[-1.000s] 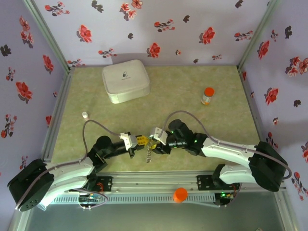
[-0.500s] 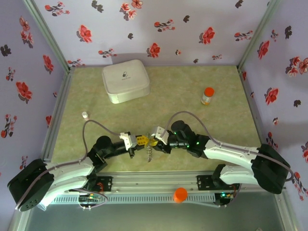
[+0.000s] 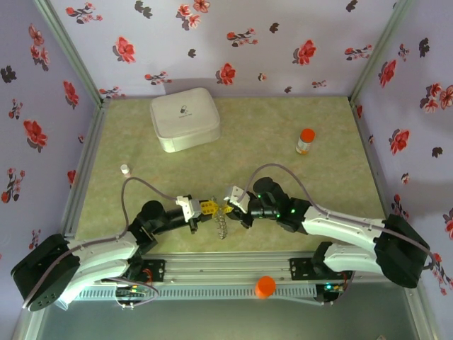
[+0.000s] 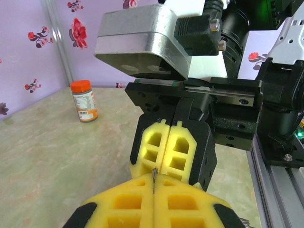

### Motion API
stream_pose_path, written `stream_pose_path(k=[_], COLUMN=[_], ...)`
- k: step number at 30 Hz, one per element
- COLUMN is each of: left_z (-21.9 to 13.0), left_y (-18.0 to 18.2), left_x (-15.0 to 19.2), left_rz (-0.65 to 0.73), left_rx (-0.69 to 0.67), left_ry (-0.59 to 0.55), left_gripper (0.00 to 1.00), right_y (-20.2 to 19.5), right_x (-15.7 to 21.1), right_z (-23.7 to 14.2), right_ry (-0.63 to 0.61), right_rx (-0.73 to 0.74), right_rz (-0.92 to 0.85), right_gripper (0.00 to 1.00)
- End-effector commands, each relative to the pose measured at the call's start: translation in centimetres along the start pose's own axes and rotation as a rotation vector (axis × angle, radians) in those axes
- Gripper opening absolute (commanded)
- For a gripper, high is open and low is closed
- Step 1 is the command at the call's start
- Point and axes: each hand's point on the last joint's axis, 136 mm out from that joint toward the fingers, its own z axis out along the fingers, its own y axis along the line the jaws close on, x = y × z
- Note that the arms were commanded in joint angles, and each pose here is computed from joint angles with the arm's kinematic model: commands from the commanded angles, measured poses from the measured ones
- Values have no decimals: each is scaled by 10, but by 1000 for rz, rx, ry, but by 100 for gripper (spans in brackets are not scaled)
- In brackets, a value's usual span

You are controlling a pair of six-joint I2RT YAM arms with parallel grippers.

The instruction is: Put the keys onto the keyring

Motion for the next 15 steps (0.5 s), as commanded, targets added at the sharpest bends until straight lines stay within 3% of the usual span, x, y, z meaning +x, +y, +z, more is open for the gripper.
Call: stream_pose_path(k=[1,15], left_z=[-2,-2], left_y=[2,2], left_x=[-17,-13], left_rz=[41,43], left_rx=[-14,-15], left_ry=[-59,-38], left_gripper=[0,0], right_y=[2,3], right_x=[-20,-38], right_z=[-7,-16], right_ry=[-39,-64], right_rx=[-7,-8], right_rz=[-26,-52], right_gripper=[0,0])
